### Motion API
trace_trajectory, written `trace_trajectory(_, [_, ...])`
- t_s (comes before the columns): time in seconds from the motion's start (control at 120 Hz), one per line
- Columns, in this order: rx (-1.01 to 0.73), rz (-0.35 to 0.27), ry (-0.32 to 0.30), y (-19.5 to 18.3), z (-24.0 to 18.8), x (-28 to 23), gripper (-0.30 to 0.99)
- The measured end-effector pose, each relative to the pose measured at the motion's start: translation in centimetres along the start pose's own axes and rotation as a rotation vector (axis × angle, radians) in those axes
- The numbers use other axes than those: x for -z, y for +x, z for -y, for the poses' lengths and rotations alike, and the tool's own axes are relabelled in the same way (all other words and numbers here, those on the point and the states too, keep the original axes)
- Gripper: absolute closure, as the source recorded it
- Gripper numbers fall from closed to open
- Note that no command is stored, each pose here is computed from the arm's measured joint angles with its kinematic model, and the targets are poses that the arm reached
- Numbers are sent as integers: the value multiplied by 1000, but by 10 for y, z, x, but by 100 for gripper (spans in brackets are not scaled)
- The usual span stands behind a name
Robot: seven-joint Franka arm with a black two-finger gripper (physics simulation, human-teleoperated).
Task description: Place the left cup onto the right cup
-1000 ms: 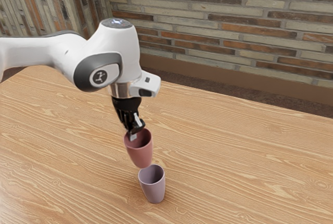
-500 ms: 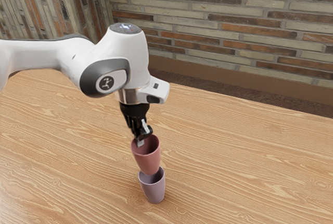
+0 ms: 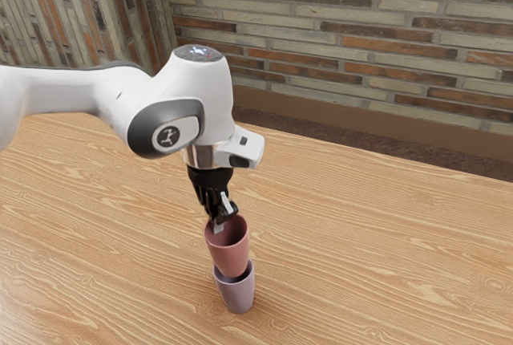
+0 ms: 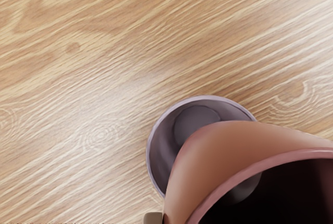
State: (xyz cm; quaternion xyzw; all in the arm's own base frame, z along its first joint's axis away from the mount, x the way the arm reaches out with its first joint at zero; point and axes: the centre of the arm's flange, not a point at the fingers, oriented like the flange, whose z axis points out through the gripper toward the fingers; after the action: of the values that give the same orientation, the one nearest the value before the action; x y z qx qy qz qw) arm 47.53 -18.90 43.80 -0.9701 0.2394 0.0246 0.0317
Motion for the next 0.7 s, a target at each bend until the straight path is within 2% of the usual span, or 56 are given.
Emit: trace_trajectory(0.7, [15, 8, -5, 1, 6, -13, 79])
